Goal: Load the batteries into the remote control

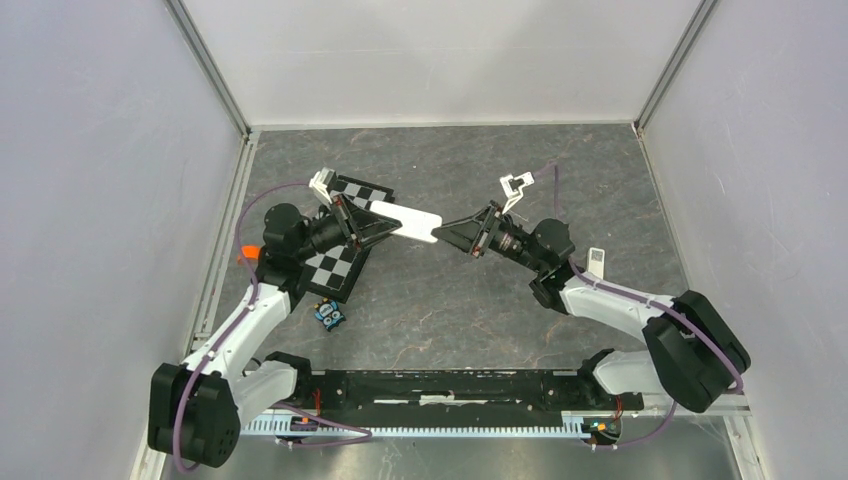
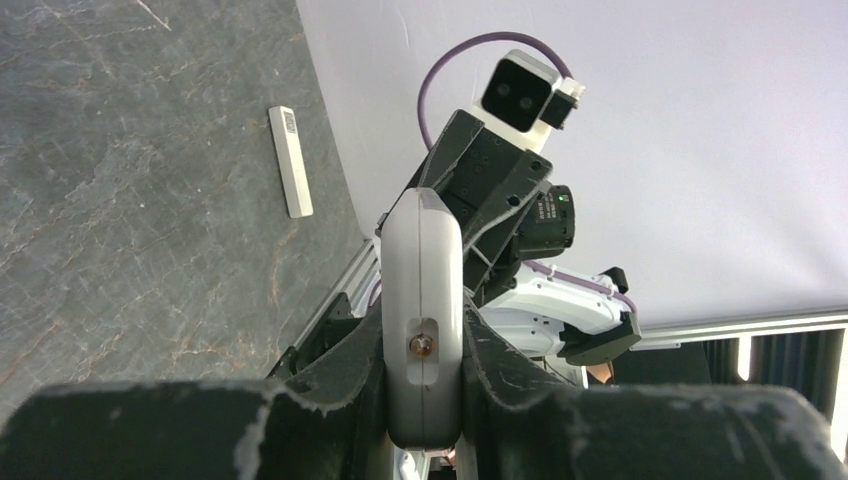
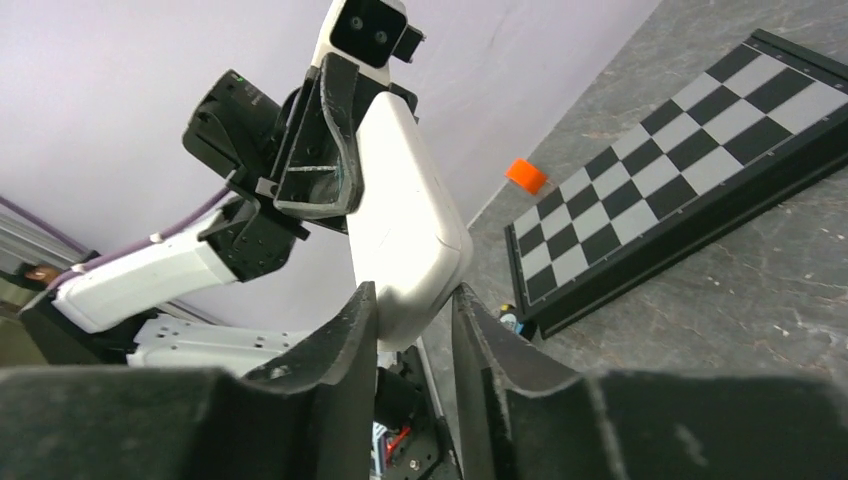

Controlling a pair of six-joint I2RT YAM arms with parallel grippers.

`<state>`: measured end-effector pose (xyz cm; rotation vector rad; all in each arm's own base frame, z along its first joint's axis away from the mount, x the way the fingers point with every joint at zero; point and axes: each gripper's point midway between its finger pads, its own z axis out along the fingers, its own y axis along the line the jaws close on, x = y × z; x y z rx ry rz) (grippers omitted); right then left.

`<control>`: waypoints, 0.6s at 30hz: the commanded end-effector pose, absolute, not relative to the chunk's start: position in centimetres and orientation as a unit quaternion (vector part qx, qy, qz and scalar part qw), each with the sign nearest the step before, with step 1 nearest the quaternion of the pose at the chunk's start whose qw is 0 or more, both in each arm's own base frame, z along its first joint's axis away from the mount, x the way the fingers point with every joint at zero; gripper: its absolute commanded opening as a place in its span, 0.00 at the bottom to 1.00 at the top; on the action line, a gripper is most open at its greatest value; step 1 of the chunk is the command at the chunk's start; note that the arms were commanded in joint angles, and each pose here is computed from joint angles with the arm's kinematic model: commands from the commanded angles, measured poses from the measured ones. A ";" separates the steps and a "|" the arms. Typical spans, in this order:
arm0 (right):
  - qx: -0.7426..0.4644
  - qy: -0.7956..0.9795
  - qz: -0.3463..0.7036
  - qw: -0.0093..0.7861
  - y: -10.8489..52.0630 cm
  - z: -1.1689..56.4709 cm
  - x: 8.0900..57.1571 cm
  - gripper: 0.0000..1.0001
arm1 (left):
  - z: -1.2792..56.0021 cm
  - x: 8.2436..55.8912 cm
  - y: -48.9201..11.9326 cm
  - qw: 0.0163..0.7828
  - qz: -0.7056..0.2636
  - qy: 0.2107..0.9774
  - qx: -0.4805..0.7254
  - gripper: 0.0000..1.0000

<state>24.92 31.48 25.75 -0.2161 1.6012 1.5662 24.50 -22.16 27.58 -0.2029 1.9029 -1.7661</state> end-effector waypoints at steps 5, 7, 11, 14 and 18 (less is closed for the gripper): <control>-0.090 0.628 0.659 0.404 32.9 25.8 24.8 0.26 | 32.0 22.2 -23.1 0.289 -0.700 0.654 -0.003 0.02; -0.103 0.627 0.664 0.394 33.8 25.9 24.5 0.26 | 31.5 21.6 -24.0 0.287 -0.694 0.659 0.024 0.02; -0.124 0.631 0.665 0.380 35.1 25.8 24.1 0.26 | 30.8 20.7 -25.1 0.296 -0.681 0.667 0.068 0.02; -0.137 0.651 0.645 0.376 35.8 24.9 24.3 0.27 | 30.0 20.0 -26.2 0.290 -0.666 0.680 0.096 0.02; -0.138 0.662 0.634 0.376 36.3 24.6 24.5 0.27 | 28.7 19.7 -27.2 0.270 -0.657 0.696 0.109 0.02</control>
